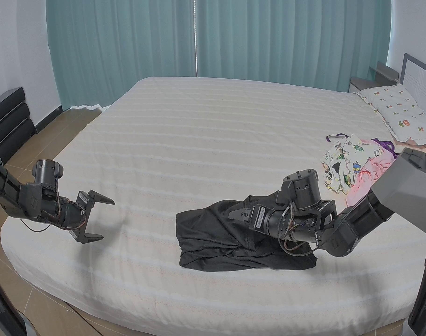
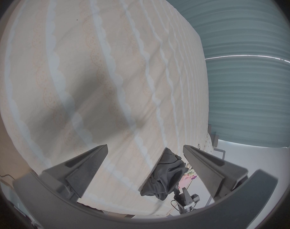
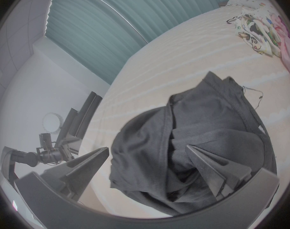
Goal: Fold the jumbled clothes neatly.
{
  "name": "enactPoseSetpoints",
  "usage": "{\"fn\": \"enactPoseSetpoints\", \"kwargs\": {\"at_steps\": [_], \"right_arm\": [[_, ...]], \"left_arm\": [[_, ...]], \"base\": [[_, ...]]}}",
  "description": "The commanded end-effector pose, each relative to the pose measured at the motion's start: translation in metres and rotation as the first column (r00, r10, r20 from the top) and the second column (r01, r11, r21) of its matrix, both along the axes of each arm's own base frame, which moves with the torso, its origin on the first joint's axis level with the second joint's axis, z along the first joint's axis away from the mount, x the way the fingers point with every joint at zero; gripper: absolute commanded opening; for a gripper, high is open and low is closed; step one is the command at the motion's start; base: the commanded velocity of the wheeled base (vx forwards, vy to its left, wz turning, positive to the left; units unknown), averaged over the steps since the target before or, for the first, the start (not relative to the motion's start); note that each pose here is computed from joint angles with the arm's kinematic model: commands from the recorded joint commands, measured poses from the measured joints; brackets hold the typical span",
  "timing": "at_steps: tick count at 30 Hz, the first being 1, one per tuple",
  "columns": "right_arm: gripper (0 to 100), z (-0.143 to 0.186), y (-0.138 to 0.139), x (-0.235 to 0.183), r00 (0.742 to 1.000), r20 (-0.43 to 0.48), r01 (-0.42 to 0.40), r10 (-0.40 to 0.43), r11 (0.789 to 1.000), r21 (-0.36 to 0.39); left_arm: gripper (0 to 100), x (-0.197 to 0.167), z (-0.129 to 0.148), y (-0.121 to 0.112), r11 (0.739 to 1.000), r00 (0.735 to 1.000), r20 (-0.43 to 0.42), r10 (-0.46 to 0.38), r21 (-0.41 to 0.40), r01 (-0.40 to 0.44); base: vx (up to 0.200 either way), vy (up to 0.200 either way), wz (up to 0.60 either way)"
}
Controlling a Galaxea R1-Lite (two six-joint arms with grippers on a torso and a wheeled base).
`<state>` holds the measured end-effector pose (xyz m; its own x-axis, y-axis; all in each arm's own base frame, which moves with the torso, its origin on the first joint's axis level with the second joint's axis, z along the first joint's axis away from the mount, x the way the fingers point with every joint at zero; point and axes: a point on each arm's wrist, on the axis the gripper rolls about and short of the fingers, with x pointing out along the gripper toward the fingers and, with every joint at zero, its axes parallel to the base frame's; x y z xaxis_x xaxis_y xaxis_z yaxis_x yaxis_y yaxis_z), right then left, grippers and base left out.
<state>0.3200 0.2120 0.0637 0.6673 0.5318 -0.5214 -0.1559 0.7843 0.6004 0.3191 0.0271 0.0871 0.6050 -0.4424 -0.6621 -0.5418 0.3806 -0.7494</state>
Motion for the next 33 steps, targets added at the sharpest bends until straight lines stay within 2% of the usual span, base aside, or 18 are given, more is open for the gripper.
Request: {"fn": "enactPoseSetpoints", "kwargs": {"at_steps": [1, 4, 5, 12, 18, 29, 33], "right_arm": [[100, -0.023, 0.000, 0.002, 0.999, -0.051, -0.002, 0.000, 0.999, -0.034], [100, -0.024, -0.001, 0.000, 0.998, -0.065, -0.020, 0.018, 0.999, -0.027], [0, -0.026, -0.001, -0.001, 0.997, -0.075, -0.029, 0.027, 0.999, -0.026], [0, -0.017, -0.010, -0.002, 0.999, -0.041, -0.002, 0.003, 1.000, 0.007], [0, -0.005, -0.024, -0.021, 1.000, -0.025, 0.002, -0.002, 1.000, 0.019], [0, 0.032, -0.071, -0.050, 0.997, 0.021, 0.071, -0.072, 0.996, 0.050], [0, 0.044, -0.098, -0.053, 0.993, 0.036, 0.114, -0.117, 0.991, 0.072]], "left_arm": [[100, 0.001, -0.002, 0.000, 1.000, 1.000, -0.007, -0.001, -0.002, 0.001], [100, 0.001, -0.003, 0.000, 1.000, 1.000, -0.008, -0.001, -0.002, 0.001], [100, 0.001, -0.003, 0.000, 1.000, 1.000, -0.008, -0.001, -0.002, 0.001], [100, 0.001, -0.003, 0.000, 1.000, 1.000, -0.010, 0.000, -0.001, 0.000], [100, 0.001, -0.003, 0.000, 1.000, 1.000, -0.010, 0.000, -0.001, 0.000], [100, 0.001, -0.003, 0.000, 1.000, 1.000, -0.008, 0.000, -0.001, 0.000], [100, 0.001, -0.003, 0.000, 1.000, 1.000, -0.008, 0.000, -0.001, 0.000]], "base": [[0.000, 0.000, 0.00], [0.000, 0.000, 0.00], [0.000, 0.000, 0.00], [0.000, 0.000, 0.00], [0.000, 0.000, 0.00], [0.000, 0.000, 0.00], [0.000, 0.000, 0.00]]}}
